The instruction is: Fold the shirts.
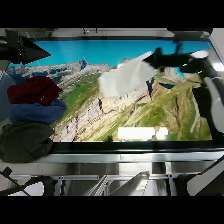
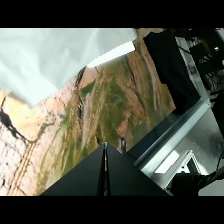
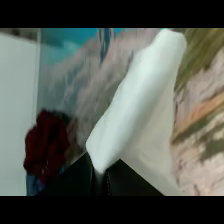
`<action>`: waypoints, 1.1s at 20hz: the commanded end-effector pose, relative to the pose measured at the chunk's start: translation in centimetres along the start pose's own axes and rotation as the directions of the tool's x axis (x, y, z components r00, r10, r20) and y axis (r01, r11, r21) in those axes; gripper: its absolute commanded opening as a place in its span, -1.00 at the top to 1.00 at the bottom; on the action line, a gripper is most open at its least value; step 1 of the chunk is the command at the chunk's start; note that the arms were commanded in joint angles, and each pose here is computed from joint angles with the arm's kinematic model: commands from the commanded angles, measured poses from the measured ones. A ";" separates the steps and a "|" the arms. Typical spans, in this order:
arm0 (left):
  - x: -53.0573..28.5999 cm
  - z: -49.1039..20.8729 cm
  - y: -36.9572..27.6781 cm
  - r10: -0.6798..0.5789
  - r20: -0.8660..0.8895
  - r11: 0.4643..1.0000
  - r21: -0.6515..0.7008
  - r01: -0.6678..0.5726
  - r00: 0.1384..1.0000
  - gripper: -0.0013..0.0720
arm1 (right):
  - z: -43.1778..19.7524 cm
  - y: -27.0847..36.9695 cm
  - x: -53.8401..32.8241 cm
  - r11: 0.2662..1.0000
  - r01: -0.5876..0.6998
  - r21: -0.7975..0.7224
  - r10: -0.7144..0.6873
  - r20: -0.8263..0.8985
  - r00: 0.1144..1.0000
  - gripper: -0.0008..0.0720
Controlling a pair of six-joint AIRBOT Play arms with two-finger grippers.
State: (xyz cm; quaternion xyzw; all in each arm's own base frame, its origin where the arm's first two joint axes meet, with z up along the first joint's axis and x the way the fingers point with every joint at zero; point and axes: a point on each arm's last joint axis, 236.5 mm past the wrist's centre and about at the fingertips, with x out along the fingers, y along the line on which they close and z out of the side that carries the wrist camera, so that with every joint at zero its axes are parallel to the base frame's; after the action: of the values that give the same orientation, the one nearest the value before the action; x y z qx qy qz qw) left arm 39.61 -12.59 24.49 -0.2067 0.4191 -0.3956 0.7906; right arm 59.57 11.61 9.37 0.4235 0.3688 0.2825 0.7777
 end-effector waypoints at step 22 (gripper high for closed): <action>0.0 0.1 0.0 0.001 0.003 1.000 -0.026 -0.001 1.000 0.96 | 11.7 -7.9 -43.6 0.913 0.181 0.366 -0.371 0.560 0.740 0.93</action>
State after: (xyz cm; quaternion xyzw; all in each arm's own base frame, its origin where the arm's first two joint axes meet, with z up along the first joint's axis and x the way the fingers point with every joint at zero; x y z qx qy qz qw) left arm 39.68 -12.58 24.51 -0.2165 0.4226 -0.3899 0.7890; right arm 45.96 -30.25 21.70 0.5378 0.1792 -0.0496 0.8223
